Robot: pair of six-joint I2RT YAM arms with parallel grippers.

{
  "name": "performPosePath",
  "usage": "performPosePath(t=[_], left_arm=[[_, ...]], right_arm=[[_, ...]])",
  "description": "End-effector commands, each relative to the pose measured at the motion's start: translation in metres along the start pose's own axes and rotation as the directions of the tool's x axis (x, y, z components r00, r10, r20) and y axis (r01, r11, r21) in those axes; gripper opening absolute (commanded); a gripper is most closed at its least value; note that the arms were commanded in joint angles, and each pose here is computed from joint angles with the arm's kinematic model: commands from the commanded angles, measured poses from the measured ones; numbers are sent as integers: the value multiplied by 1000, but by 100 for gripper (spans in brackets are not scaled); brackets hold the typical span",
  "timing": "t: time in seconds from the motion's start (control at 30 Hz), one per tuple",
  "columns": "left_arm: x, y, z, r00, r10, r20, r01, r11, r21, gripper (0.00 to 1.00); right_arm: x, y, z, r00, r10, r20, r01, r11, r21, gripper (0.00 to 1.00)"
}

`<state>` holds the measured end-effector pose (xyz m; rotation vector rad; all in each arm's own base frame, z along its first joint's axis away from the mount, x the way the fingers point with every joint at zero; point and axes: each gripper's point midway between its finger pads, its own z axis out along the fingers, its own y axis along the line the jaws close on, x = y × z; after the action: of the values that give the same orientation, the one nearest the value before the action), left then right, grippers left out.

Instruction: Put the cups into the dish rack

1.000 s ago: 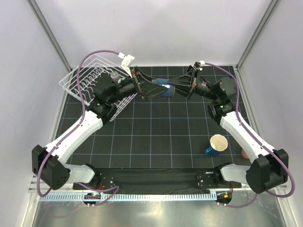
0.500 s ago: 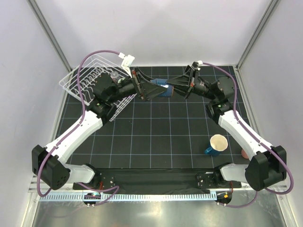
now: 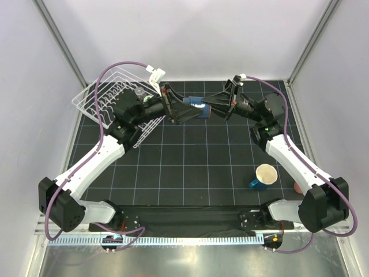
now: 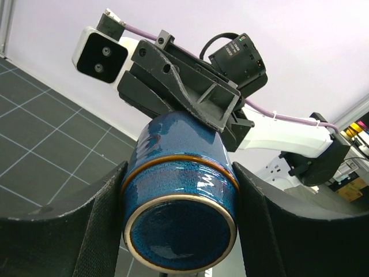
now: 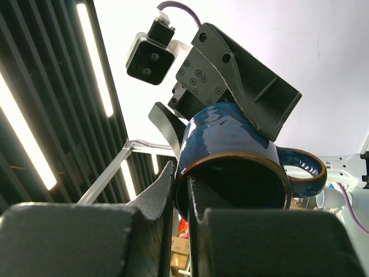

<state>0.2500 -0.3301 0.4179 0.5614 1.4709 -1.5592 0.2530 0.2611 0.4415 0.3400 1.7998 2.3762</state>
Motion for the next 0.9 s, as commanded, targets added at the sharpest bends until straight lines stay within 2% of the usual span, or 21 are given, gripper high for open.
performPosePath(t=[0.0, 0.07, 0.13, 0.17, 0.2, 0.23, 0.27, 0.3, 0.33, 0.4, 0.47, 0.5, 0.53, 0.57, 0.6, 0.63, 0.7, 0.73, 0.77, 0.87], left_arm=[[-15, -29, 0, 999, 46, 7, -47, 995, 84, 18], [-16, -27, -1, 999, 45, 5, -45, 996, 76, 0], [-18, -25, -2, 999, 49, 6, -50, 997, 58, 0], [-17, -19, -4, 998, 56, 0, -56, 998, 23, 0], [-19, -14, -7, 998, 58, -5, -58, 998, -7, 0], [-20, -9, -9, 998, 61, -9, -61, 997, -41, 0], [-11, 5, -15, 997, 54, -48, -59, 992, -113, 0], [-13, 12, -20, 997, 56, -54, -64, 987, -149, 0], [-12, 16, -24, 996, 58, -63, -69, 983, -171, 0], [-9, 29, -37, 996, 43, -78, -61, 968, -244, 0], [-8, 43, -56, 996, 22, -92, -51, 943, -329, 0], [-8, 53, -64, 993, 57, -108, -94, 919, -382, 0], [-10, 64, -73, 990, 73, -119, -118, 893, -434, 0], [-16, 66, -79, 984, 116, -136, -167, 865, -472, 0], [-6, 91, -100, 970, 110, -215, -218, 781, -585, 0], [-17, 93, -106, 960, 142, -239, -264, 737, -622, 0], [-14, 113, -126, 942, 122, -312, -315, 640, -700, 0], [-7, 132, -144, 921, 89, -379, -362, 550, -753, 0], [-7, 144, -155, 915, 67, -398, -376, 502, -779, 0], [3, 179, -181, 881, -9, -472, -423, 430, -798, 0]], right_arm=[[4, 34, 1, 962, 271, -28, -273, 960, -61, 4], [4, 30, 2, 968, 250, -24, -251, 967, -49, 4], [4, 21, 2, 969, 245, -17, -245, 970, -9, 9], [6, 16, 2, 979, 203, -16, -203, 979, 9, 21], [9, 10, 1, 983, 180, -31, -178, 983, 43, 26], [5, -3, 0, 977, 214, -5, -212, 972, 100, 32], [5, -10, -1, 979, 205, -4, -203, 970, 134, 38], [6, -16, -2, 993, 120, -13, -116, 980, 160, 40], [4, -30, -4, 986, 164, 6, -162, 962, 221, 43], [2, -37, -8, 996, 88, 1, -86, 963, 255, 47], [-4, -54, -16, 994, 108, 35, -114, 938, 329, 48], [-5, -55, -19, 1000, 11, 13, -15, 937, 350, 49], [-7, -72, -29, 997, 61, 46, -75, 902, 425, 49], [-12, -78, -35, 997, 37, 72, -67, 882, 466, 50], [-14, -86, -47, 998, -13, 60, -21, 845, 535, 49], [-18, -91, -53, 997, -40, 72, -8, 820, 572, 49], [-26, -87, -63, 993, -101, 63, 40, 784, 620, 50], [-22, -93, -74, 993, -106, 45, 51, 749, 661, 49], [-25, -92, -78, 992, -117, 48, 54, 736, 675, 49], [-28, -84, -88, 987, -149, 54, 72, 726, 684, 50]])
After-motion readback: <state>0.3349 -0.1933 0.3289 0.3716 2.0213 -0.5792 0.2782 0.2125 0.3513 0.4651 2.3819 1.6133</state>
